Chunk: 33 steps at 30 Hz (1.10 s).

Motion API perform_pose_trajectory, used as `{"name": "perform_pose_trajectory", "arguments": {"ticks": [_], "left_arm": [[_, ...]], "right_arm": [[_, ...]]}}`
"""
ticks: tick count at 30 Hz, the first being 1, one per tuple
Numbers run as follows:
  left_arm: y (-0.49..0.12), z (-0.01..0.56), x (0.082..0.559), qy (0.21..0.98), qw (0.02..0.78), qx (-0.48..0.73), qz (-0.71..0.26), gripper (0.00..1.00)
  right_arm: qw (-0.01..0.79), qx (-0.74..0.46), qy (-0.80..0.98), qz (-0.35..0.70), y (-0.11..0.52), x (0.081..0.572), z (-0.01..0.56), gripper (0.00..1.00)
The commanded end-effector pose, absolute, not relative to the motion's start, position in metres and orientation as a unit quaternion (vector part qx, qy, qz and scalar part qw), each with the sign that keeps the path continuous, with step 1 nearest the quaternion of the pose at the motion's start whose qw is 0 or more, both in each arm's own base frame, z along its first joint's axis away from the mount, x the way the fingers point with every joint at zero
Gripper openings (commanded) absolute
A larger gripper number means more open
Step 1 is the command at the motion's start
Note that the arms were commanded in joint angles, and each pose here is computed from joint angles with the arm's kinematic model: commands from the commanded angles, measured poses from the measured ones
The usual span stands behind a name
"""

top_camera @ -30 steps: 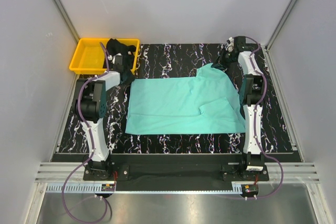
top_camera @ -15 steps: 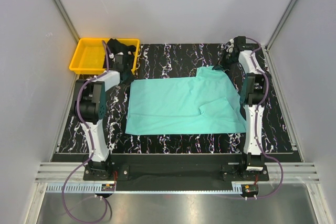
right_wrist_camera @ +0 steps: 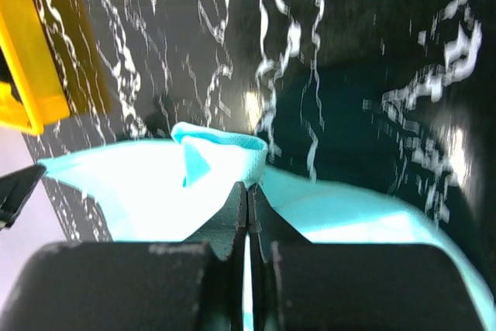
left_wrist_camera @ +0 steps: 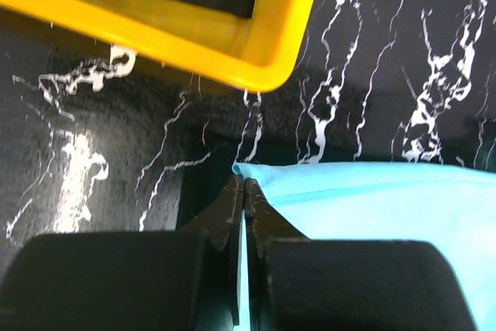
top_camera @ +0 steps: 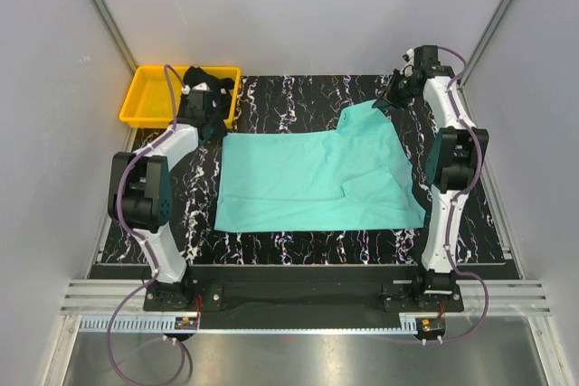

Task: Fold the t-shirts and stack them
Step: Fold the tshirt

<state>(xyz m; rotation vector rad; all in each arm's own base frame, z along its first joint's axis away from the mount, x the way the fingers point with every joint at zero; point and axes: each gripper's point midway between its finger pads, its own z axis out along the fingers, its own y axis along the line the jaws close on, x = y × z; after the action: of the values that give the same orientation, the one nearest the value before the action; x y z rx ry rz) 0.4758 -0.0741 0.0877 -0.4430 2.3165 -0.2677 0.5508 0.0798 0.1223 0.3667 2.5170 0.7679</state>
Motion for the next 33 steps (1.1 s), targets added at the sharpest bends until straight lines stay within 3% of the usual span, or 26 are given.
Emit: {"name": "perform_pose_trajectory", "arguments": {"ticks": [1,12,33], "left_arm": [[-0.083,0.107,0.466,0.902,0.381,-0.158,-0.128,0.00],[-0.072,0.116,0.436,0.915,0.361,-0.153,-0.100,0.00],[-0.068,0.085,0.354,0.946,0.273,-0.146,-0.092,0.00]], "right_arm": [[0.251,0.133,0.920,0.271,0.082,0.523,0.160,0.00],[0.217,0.157,0.936,0.228,0.070,0.439,0.158,0.00],[0.175,0.170,0.956,0.166,0.049,0.332,0.126,0.00]]}}
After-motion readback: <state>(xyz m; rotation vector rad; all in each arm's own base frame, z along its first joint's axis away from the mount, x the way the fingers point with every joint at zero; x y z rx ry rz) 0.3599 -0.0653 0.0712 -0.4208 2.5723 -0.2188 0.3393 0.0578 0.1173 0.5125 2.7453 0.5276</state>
